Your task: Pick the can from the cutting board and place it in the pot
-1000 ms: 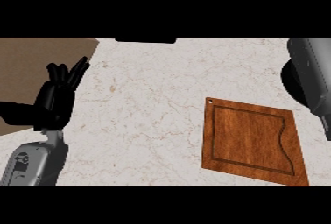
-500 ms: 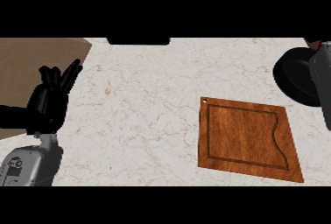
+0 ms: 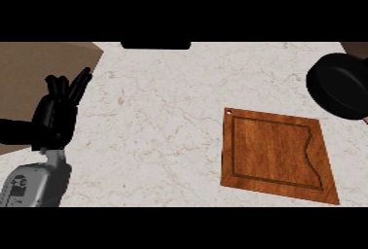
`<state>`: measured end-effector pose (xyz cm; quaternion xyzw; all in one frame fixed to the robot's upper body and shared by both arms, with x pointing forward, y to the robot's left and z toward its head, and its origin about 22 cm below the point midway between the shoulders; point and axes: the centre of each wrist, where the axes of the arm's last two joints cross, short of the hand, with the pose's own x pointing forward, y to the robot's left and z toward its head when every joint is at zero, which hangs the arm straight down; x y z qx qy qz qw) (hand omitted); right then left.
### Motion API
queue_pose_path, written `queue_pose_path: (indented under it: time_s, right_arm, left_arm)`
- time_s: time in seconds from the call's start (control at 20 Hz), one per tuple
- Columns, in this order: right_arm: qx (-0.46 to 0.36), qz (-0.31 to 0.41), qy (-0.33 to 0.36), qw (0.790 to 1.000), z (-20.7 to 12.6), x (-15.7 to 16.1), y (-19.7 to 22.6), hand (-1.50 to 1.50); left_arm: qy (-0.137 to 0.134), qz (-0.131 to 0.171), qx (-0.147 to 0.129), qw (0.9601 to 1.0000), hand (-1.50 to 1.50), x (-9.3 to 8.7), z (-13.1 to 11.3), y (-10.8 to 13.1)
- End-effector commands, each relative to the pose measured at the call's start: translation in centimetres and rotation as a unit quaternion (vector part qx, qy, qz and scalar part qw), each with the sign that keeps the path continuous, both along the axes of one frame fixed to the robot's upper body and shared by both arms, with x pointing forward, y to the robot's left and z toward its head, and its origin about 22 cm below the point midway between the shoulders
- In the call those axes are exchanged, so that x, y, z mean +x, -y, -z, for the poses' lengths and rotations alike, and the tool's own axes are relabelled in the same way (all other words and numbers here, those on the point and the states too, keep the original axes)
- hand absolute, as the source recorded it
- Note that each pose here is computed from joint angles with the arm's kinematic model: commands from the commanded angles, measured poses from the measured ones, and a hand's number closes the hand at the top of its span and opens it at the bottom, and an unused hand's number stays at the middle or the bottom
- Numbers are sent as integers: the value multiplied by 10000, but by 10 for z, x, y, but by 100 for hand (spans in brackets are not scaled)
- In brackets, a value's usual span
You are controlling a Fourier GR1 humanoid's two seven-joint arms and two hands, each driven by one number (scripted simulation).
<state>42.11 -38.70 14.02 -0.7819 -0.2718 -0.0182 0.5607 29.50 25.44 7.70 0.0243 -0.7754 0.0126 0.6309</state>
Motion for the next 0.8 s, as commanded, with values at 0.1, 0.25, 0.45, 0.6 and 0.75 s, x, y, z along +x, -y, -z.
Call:
queue_pose_path:
  time_s: [0.1, 0.25, 0.45, 0.6, 0.75]
  right_arm:
    - [796, 98, -137, 9967, 25, -10, 22, 150]
    - [1737, 11, 456, 9837, 30, -11, 21, -150]
    - [1870, -467, 362, 9806, 51, -25, 36, -150]
    - [1676, -882, 554, 9803, 48, -18, 27, -150]
    - [1282, -1072, 1159, 9791, 28, -20, 39, -150]
  left_arm:
    - [25, -77, 99, 9999, 0, 5, -8, -5]
    - [66, -198, 8, 9998, 0, 7, -12, -11]
    - [34, -156, 13, 9999, 0, 9, -9, -1]
    - [5, -121, 73, 9999, 0, 15, -5, -20]
    - [-23, -114, 39, 9999, 0, 1, 21, -3]
